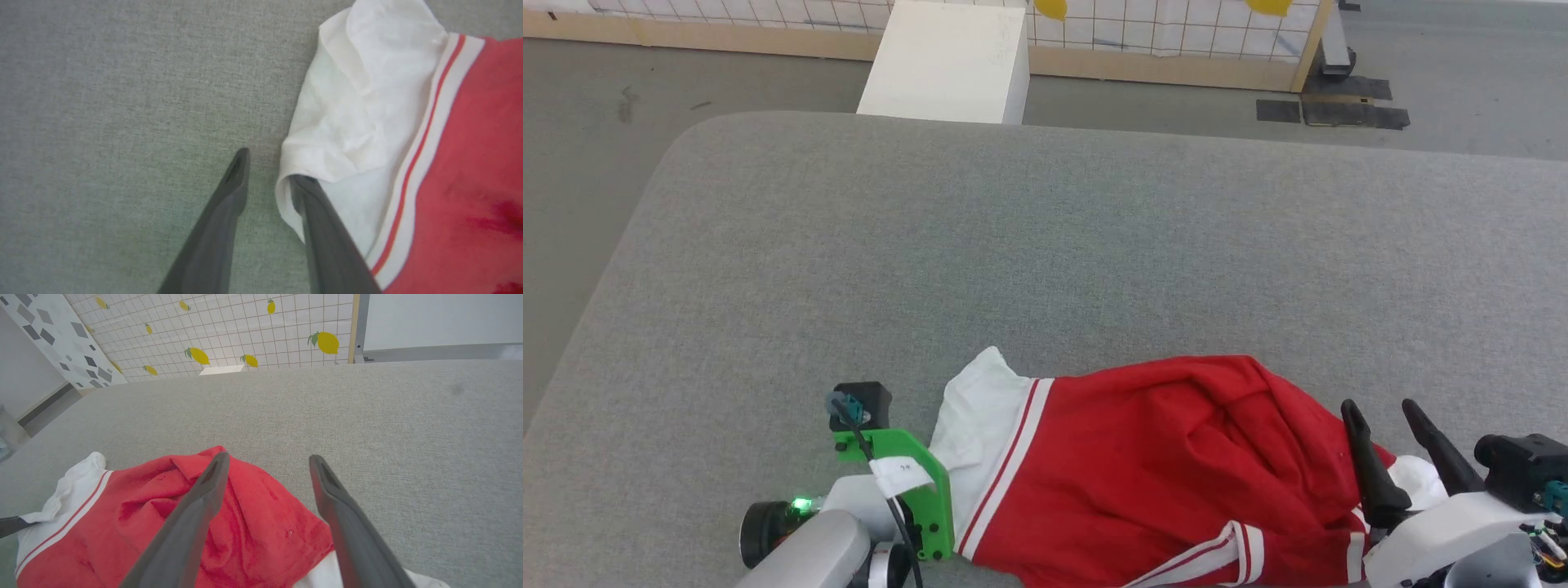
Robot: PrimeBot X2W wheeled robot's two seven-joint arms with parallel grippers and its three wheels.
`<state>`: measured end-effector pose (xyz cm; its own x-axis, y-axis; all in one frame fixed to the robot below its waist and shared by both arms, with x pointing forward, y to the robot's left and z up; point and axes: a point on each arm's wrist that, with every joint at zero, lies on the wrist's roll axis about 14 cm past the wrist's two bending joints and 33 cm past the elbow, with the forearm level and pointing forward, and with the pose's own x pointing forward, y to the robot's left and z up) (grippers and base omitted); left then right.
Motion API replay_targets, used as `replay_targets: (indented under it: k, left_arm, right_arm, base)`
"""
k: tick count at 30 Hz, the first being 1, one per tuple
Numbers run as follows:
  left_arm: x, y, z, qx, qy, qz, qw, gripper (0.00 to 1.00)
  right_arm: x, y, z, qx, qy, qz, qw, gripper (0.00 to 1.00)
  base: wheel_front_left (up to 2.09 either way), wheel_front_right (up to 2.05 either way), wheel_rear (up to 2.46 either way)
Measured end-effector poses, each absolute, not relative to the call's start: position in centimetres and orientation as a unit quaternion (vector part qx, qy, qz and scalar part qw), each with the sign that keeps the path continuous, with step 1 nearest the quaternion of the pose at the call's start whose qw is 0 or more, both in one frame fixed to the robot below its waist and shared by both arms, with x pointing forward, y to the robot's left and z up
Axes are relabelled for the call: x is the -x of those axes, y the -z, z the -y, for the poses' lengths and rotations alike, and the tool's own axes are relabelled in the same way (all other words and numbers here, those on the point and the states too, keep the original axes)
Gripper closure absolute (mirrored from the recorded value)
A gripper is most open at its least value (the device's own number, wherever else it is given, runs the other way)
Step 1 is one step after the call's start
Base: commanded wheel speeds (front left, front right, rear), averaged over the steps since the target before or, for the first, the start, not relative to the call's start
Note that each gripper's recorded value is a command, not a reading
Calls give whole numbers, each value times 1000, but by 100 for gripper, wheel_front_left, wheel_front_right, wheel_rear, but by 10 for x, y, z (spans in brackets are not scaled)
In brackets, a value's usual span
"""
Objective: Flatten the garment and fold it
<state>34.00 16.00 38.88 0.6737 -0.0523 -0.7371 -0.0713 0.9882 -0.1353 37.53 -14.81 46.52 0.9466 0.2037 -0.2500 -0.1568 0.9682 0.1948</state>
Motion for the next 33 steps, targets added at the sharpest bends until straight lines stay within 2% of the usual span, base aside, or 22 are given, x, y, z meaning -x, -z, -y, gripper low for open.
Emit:
replay_targets:
  k: [3, 5, 14, 20, 26, 33]
  left_arm:
    - [-338, -389, -162, 75, -8, -404, 912, 0]
    - [-344, -401, -167, 78, -18, -371, 925, 0]
    - [-374, -475, -187, 37, -23, -186, 982, 0]
    - [-381, -515, -179, -15, 21, -74, 997, 0]
    - [-381, -528, -170, -52, 53, -8, 997, 0]
    - [-379, -514, -166, -50, 57, -17, 997, 0]
  right_arm:
    - [-373, -465, 149, -87, -91, -136, 983, 0]
    - [-368, -466, 150, -87, -89, -138, 983, 0]
    - [-366, -475, 140, -87, -106, -135, 981, 0]
    - [-367, -467, 127, -62, -146, -179, 971, 0]
    - [-379, -451, 121, 20, -198, -262, 944, 0]
    - [-392, -423, 120, 108, -237, -372, 891, 0]
  base:
    - [0, 0, 0]
    - [0, 0, 0]
    - [0, 0, 0]
    - [0, 0, 0]
    - [0, 0, 0]
    - [0, 0, 0]
